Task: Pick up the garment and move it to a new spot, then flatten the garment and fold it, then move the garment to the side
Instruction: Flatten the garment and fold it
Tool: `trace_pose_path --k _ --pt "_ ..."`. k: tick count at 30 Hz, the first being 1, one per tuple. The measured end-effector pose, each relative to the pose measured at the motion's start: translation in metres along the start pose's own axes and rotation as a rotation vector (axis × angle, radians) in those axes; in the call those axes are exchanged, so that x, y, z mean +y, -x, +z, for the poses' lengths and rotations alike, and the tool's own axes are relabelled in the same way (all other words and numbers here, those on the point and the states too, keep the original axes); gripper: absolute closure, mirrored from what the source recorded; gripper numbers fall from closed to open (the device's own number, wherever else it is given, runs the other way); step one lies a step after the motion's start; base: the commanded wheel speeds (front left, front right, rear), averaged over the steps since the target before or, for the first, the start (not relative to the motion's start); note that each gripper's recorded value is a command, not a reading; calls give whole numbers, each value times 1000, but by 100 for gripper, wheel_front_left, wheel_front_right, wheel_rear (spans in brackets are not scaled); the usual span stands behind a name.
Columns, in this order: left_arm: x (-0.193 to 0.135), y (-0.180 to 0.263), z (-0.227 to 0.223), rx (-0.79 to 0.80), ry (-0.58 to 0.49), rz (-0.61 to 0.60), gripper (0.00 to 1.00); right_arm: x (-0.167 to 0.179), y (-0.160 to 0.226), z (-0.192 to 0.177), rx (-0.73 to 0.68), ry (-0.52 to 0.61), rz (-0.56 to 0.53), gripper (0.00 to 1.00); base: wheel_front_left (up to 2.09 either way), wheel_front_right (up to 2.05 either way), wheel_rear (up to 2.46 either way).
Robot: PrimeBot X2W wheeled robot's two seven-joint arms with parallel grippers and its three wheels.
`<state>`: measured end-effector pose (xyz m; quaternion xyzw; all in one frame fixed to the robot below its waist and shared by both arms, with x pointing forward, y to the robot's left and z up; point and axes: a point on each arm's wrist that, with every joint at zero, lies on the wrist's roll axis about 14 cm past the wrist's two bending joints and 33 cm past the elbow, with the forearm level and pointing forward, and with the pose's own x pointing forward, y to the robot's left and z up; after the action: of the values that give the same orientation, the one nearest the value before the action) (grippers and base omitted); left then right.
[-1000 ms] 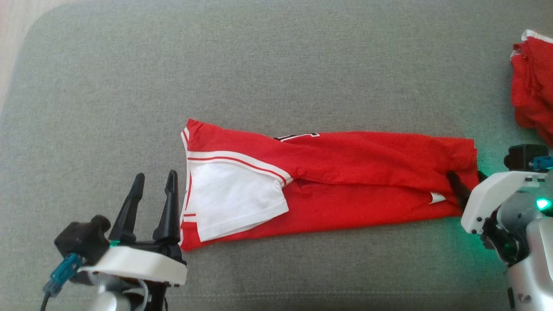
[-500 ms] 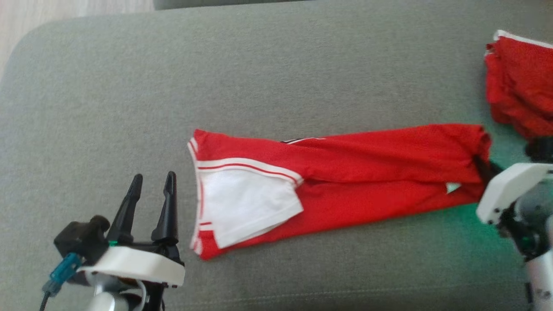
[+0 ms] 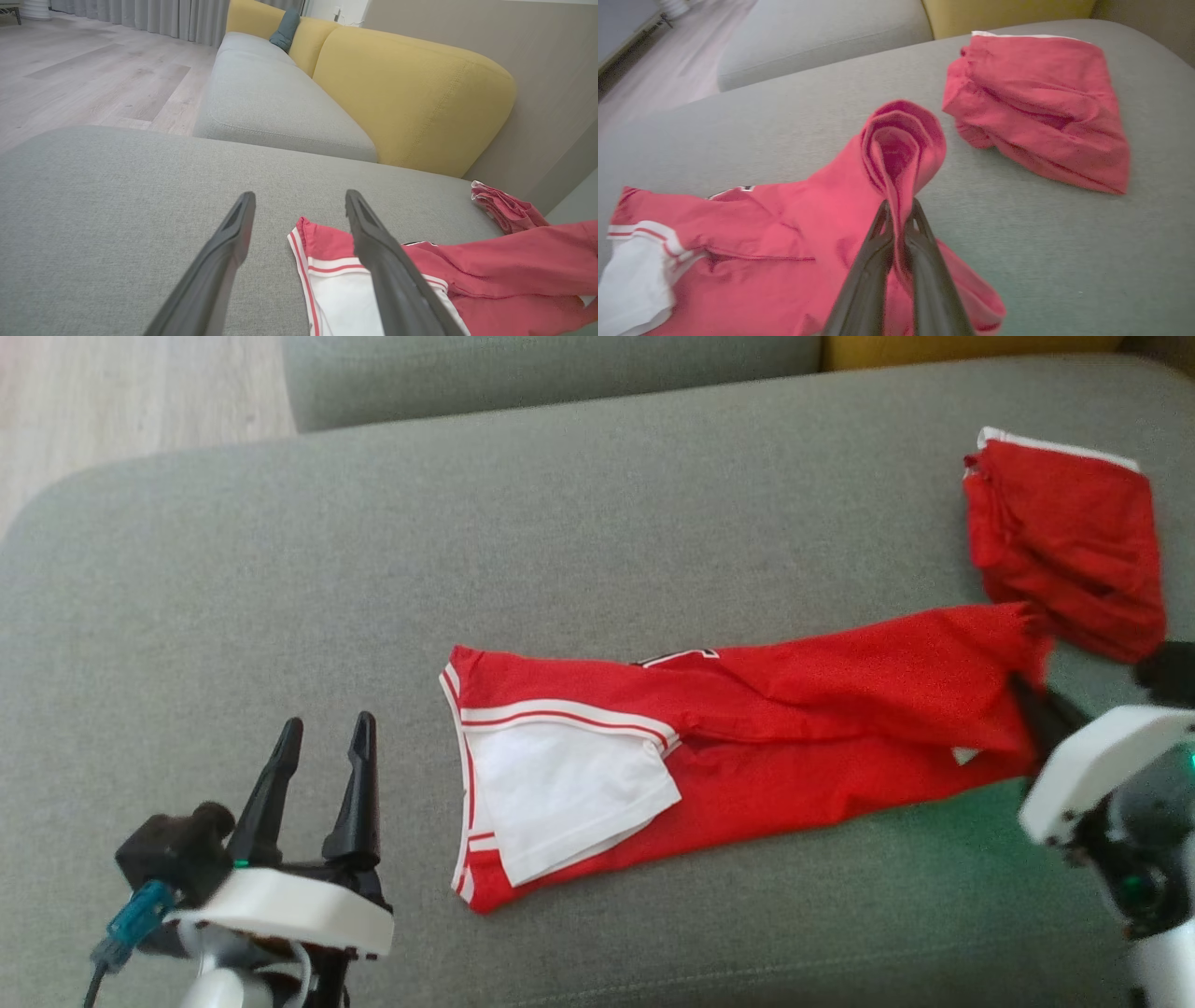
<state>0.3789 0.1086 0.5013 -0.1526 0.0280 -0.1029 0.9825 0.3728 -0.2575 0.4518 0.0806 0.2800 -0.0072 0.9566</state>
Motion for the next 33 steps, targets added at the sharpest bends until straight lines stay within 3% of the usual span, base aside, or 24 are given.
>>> trace_pose_path --k 4,17,28,33 --pt "-2 4 7 -18 -9 -4 0 40 8 3 -36 -14 109 100 0 0 0" --pt "19 29 16 -44 -17 76 0 221 24 -16 2 -54 612 100 0 0 0" --pt "37 46 13 -31 -8 143 0 295 15 -35 75 -54 808 100 0 0 0" --pt "42 52 11 -26 -6 166 0 306 0 -49 126 -39 810 100 0 0 0"
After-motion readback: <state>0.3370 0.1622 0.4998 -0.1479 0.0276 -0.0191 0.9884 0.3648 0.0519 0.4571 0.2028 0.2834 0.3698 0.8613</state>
